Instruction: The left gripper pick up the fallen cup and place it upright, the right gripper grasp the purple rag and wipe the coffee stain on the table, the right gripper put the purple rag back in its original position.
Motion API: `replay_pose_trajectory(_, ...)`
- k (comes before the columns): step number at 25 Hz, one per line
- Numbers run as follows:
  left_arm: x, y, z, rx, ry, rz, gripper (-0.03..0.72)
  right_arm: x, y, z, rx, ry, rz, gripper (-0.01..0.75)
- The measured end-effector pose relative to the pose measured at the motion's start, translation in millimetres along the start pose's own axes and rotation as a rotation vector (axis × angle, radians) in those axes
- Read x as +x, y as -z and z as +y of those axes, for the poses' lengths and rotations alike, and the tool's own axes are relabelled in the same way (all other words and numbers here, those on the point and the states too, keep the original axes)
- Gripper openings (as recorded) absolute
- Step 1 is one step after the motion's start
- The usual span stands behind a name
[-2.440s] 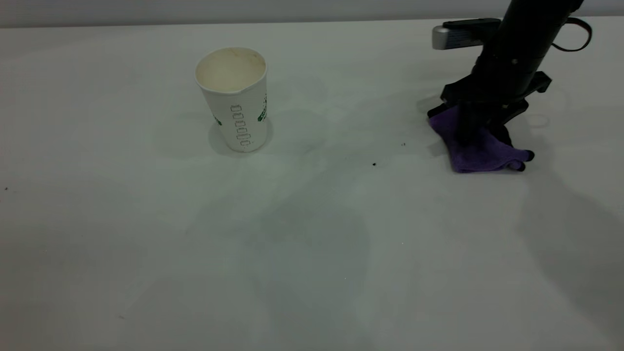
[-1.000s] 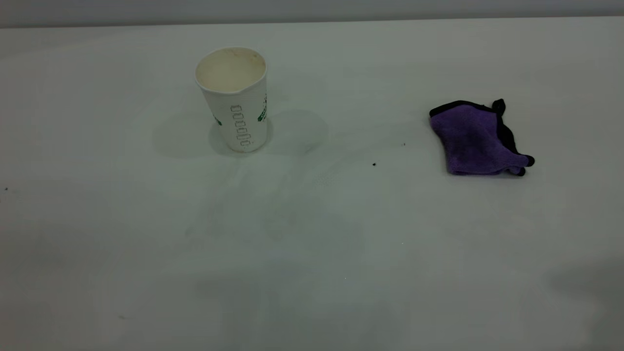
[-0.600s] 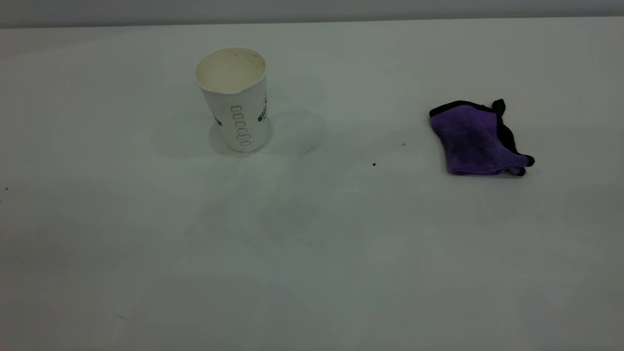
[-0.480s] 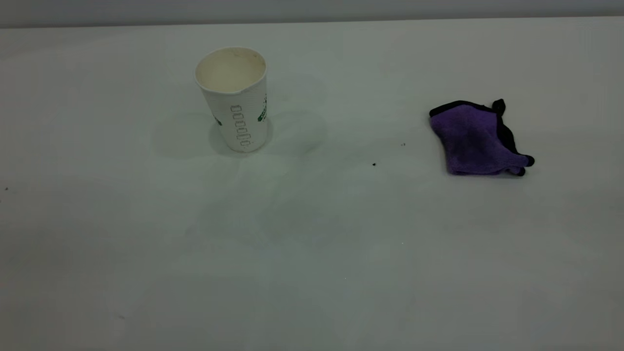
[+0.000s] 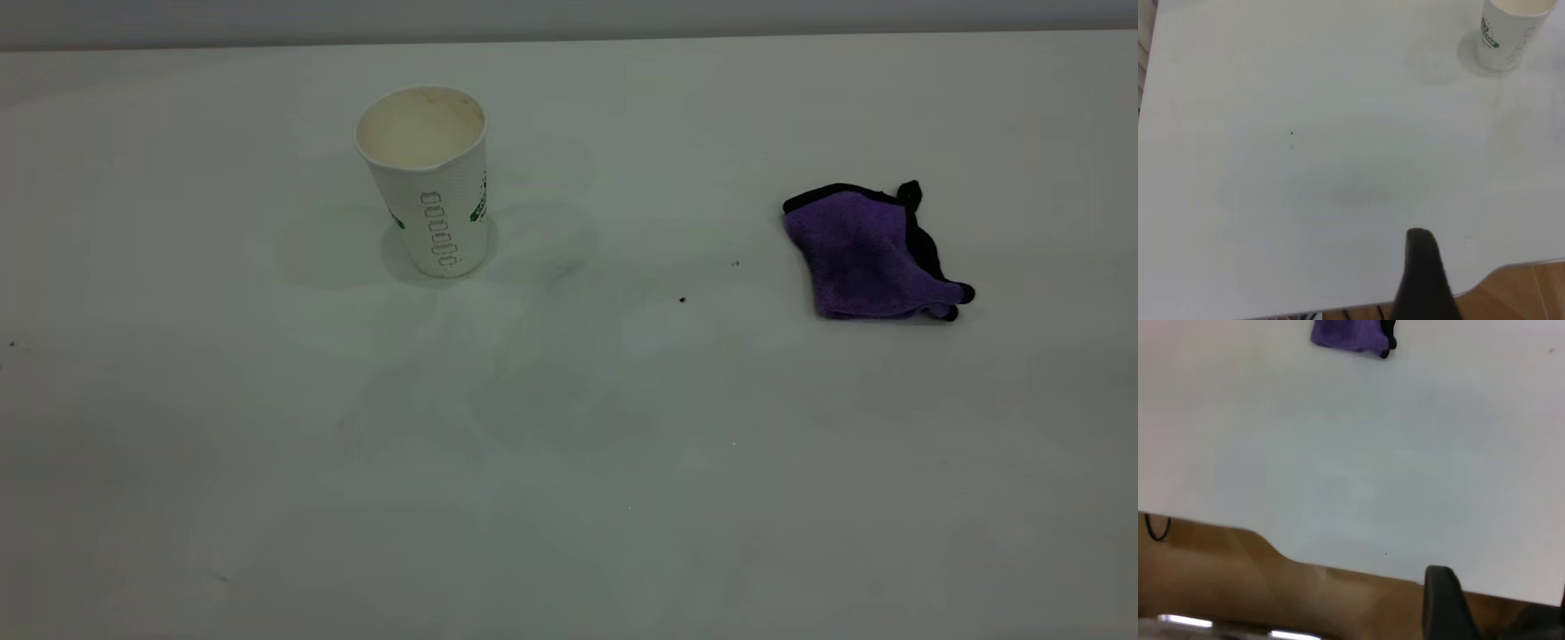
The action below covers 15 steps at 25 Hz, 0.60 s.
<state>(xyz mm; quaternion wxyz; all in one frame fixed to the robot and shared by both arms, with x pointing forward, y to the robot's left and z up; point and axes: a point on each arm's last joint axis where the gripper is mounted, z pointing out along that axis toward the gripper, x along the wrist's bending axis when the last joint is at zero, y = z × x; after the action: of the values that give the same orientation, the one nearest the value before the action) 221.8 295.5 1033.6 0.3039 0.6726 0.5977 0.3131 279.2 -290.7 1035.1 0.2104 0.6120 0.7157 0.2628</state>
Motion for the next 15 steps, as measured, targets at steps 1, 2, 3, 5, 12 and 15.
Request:
replay_pose_trajectory(1, 0, 0, 0, 0.0, 0.0, 0.0, 0.58, -1, 2, -2, -0.02, -0.018, -0.011, 0.447)
replay_pose_trajectory(2, 0, 0, 0, 0.0, 0.0, 0.0, 0.58, -1, 5, -4, -0.046, -0.035, -0.025, 0.447)
replay_pose_trajectory(3, 0, 0, 0, 0.0, 0.0, 0.0, 0.58, -2, 8, -6, -0.071, -0.046, -0.034, 0.447)
replay_pose_trajectory(5, 0, 0, 0, 0.0, 0.0, 0.0, 0.58, -1, 15, -12, -0.137, -0.059, -0.044, 0.447)
replay_pose_trajectory(12, 0, 0, 0, 0.0, 0.001, 0.001, 0.58, 1, 33, -31, -0.316, -0.053, -0.044, 0.447)
replay_pose_trajectory(15, 0, 0, 0, 0.0, 0.001, 0.001, 0.58, 1, 35, -35, -0.338, -0.052, -0.044, 0.447)
